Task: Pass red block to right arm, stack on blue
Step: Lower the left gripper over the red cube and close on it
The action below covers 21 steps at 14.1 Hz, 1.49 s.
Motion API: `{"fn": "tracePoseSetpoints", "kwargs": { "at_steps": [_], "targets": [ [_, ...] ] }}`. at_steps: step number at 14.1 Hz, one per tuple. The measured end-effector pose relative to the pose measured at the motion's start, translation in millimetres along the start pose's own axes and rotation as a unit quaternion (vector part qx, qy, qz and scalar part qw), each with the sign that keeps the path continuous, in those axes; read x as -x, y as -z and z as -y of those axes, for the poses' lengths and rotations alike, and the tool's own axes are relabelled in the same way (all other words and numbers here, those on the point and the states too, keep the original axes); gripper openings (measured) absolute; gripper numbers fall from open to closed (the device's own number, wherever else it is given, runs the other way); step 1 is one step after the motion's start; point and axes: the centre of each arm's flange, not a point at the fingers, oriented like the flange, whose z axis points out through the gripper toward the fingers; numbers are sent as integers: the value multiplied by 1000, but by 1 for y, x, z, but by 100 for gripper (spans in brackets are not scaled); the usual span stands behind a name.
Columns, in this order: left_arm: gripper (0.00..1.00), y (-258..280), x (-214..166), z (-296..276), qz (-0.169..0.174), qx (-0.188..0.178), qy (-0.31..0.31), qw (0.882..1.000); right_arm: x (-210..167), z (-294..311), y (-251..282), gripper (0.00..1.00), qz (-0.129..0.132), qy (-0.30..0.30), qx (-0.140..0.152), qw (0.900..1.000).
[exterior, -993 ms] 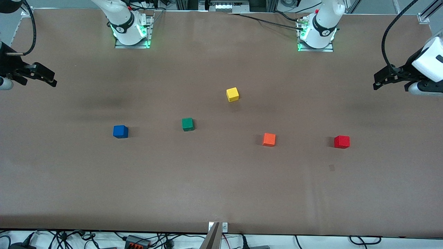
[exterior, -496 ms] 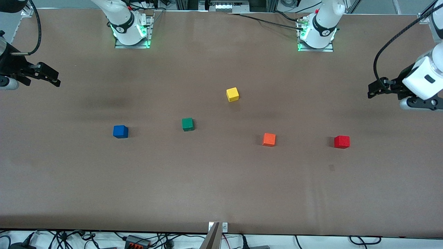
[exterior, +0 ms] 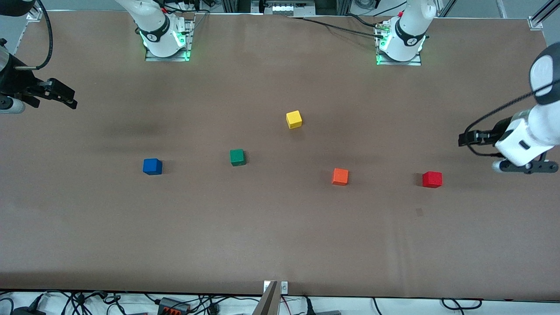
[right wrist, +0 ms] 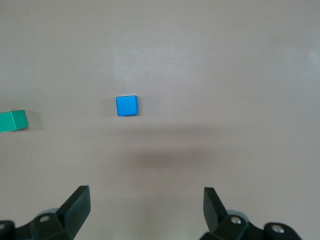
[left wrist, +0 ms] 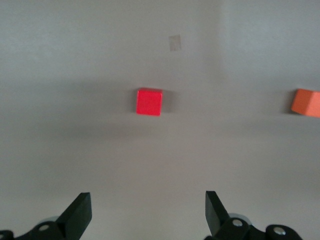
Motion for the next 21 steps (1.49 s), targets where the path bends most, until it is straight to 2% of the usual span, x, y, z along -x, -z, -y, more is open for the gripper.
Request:
{"fn": "tracePoseSetpoints", "kwargs": {
  "at_steps": [4,9,13,17,19,20,21],
  "targets": [
    [100,-93,-32,15,-47,0,11,999,0,0,0,100,1,0,0,1000],
    [100,-192,-33,15,-115,-4,-10,993,0,-1,-5,100,7,-1,0,1000],
    [100,-244,-25,13,-123,-6,-27,992,-2,0,-11,100,12,0,0,1000],
    [100,-262,-25,22,-125,-9,-45,991,-1,0,-12,100,17,-1,0,1000],
    [96,-265,-24,26,-124,-9,-45,991,0,0,-12,100,18,0,0,1000],
    [89,-267,-24,27,-123,-9,-45,991,0,0,-13,100,19,0,0,1000],
    [76,-269,-25,27,-122,-9,-46,991,0,0,-13,100,19,0,0,1000]
  ]
}}
